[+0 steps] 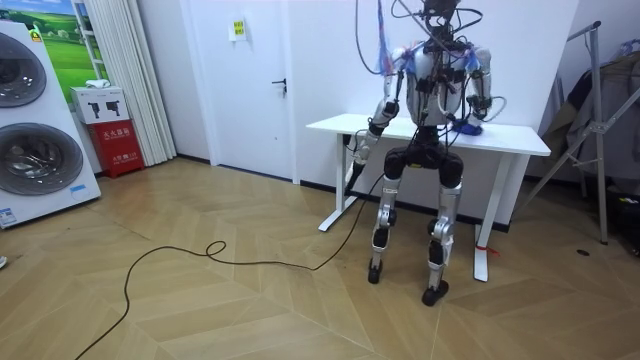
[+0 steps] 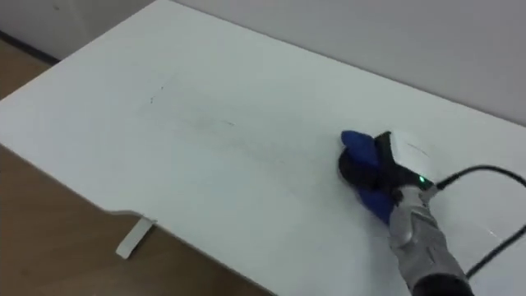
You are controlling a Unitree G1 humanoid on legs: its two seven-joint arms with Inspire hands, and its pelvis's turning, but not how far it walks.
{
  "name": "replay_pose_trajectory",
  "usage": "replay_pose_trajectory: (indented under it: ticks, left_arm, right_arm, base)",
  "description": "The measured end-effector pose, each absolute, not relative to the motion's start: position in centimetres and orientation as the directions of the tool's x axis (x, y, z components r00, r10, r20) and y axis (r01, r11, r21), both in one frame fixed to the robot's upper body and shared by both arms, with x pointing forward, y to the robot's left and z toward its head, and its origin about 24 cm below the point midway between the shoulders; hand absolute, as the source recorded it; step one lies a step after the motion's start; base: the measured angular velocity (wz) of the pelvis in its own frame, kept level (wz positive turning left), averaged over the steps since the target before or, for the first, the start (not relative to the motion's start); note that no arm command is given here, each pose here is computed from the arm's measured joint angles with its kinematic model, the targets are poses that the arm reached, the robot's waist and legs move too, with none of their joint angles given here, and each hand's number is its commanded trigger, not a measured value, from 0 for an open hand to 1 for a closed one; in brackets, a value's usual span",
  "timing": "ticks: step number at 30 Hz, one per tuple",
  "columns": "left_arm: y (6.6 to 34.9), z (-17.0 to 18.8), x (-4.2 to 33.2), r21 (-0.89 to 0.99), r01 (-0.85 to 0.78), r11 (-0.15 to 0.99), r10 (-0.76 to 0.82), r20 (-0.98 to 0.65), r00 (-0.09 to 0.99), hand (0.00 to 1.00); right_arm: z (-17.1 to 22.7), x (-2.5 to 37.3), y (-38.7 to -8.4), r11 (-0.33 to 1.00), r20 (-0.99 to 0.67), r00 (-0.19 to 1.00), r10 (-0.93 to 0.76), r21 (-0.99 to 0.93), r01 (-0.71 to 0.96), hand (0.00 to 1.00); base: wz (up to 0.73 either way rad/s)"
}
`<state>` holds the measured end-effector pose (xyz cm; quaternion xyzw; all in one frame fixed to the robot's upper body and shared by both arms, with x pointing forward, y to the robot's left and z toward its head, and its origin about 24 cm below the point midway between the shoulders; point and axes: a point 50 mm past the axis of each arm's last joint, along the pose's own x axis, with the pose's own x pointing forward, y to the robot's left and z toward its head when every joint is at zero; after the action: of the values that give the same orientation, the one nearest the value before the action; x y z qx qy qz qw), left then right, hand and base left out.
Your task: Wipe table
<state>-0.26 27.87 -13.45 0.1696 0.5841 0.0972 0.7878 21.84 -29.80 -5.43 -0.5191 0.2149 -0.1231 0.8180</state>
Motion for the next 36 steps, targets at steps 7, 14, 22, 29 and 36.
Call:
replay_pose_trajectory:
  ticks: [7,14,22,29,36]
  left_arm:
    - [28.0,-13.0,2.8,0.402,0.018,0.916,0.362,-0.844,0.395,0.0]
    - [27.0,-13.0,4.2,0.372,-0.017,0.928,0.339,-0.827,0.448,0.0]
    - [26.4,-13.6,4.5,0.338,-0.026,0.941,0.315,-0.842,0.438,0.0]
    - [26.0,-13.5,5.3,0.331,-0.031,0.943,0.308,-0.833,0.459,0.0]
    - [24.7,-13.4,8.4,0.277,-0.019,0.961,0.245,-0.813,0.528,0.0]
  right_arm:
    - [-6.4,16.7,-34.0,0.406,-0.255,0.762,-0.595,-0.914,0.01,1.0]
    - [-6.5,17.3,-33.3,0.412,-0.258,0.751,-0.608,-0.911,0.021,1.0]
    - [-3.6,24.3,-27.8,0.315,-0.185,0.918,-0.351,-0.946,-0.07,0.0]
    - [-2.0,27.8,-22.2,0.275,-0.167,0.981,-0.102,-0.952,-0.134,0.0]
    - [-2.5,27.4,-21.4,0.279,-0.186,0.981,-0.045,-0.946,-0.166,0.0]
  base:
    - [-0.21]
    - [-0.11]
    - [-0.22]
    - [0.07]
    - [-0.01]
